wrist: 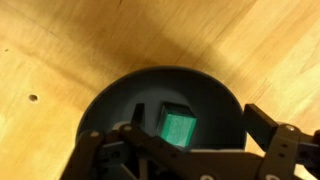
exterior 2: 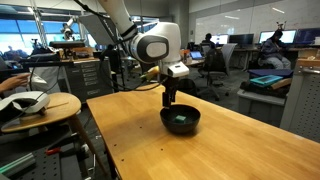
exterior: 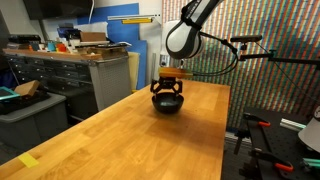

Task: Put the green cube inside the black bowl

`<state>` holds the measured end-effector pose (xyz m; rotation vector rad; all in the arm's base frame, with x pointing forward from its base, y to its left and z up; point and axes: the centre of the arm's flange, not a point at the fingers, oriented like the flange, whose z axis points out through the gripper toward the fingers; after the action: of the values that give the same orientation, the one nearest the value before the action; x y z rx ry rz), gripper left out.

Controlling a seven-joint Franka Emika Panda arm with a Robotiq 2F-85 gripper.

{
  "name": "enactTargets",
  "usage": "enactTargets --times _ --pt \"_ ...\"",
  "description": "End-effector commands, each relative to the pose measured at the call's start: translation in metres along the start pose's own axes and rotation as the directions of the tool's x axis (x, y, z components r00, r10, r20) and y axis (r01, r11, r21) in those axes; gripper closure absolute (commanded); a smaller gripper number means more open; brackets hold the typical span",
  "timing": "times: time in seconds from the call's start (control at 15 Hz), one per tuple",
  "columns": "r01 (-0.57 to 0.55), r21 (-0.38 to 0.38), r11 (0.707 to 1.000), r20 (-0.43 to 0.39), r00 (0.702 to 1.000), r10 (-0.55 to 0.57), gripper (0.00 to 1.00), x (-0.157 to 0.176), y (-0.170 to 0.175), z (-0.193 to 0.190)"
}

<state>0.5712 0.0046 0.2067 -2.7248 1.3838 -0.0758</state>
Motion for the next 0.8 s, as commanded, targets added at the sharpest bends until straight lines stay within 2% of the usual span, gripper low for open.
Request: enactTargets --times 0.0,0.33,0.47,0.53,0.73 --pt "0.057 0.023 0.998 -0.024 0.998 -0.056 0.0 -0.043 0.023 -0.05" --pt "0.186 0.048 0.981 -0.064 0.981 -0.183 0.0 -0.086 0.031 -0.099" --pt "0.255 0.03 0.966 -0.064 0.965 -0.253 0.0 -0.102 0.034 -0.115" --pt "0.204 0.033 0.978 -0.055 0.978 -0.202 0.0 -0.08 0.019 -0.086" --pt "0.238 0.036 0.971 -0.061 0.97 -0.236 0.0 -0.096 0.025 -0.101"
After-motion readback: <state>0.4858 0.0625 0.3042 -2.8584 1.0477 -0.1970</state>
